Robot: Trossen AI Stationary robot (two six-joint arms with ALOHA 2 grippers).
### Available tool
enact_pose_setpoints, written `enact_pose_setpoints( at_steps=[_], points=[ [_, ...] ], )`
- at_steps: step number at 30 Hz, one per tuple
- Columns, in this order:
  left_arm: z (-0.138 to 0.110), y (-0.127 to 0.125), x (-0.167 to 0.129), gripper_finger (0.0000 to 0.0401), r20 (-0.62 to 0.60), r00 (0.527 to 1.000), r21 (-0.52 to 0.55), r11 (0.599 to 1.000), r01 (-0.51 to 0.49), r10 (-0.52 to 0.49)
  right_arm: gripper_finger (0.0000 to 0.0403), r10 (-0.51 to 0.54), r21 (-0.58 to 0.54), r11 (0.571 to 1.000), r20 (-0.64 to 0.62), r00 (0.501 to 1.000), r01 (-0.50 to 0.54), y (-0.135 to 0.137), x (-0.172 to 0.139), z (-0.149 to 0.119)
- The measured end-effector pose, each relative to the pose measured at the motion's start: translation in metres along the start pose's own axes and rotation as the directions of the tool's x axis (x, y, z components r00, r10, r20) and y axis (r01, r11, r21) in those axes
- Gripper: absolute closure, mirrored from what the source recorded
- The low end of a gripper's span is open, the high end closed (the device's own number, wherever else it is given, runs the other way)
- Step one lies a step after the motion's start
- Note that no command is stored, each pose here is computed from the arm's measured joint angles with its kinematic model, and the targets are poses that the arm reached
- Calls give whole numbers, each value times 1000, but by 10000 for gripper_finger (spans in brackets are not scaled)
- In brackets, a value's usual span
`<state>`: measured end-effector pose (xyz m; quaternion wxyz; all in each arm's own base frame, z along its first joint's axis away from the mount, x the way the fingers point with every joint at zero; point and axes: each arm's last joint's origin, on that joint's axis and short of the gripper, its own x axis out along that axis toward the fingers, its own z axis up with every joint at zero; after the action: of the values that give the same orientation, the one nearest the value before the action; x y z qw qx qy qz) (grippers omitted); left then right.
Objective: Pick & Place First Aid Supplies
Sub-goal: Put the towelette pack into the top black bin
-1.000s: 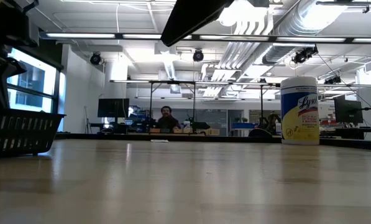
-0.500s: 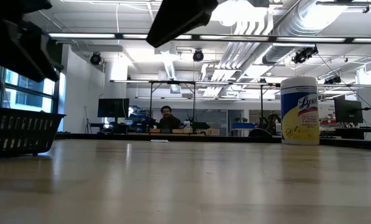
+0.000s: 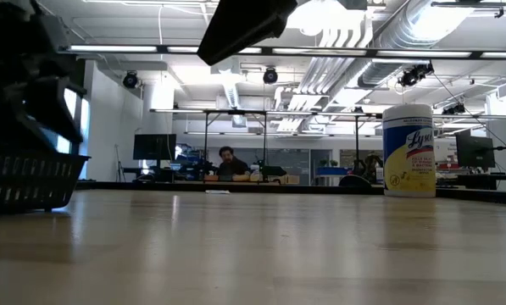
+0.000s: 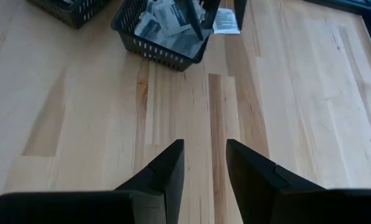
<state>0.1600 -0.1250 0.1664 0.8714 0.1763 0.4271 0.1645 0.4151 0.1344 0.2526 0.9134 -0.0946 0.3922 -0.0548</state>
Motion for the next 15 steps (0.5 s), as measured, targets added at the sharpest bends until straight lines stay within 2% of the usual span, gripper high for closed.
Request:
enact_pose_setpoints(
  at_steps=[10,15],
  points=[
    [-5,-8,4,180,-128,986,-6,994,107,-106,290,3,0,1000,-1,1000,-3,0,0,0],
    [11,-5,-8,180,-141,983,-5,993,116,-116,290,3,0,1000,-1,1000,-3,0,0,0]
  ],
)
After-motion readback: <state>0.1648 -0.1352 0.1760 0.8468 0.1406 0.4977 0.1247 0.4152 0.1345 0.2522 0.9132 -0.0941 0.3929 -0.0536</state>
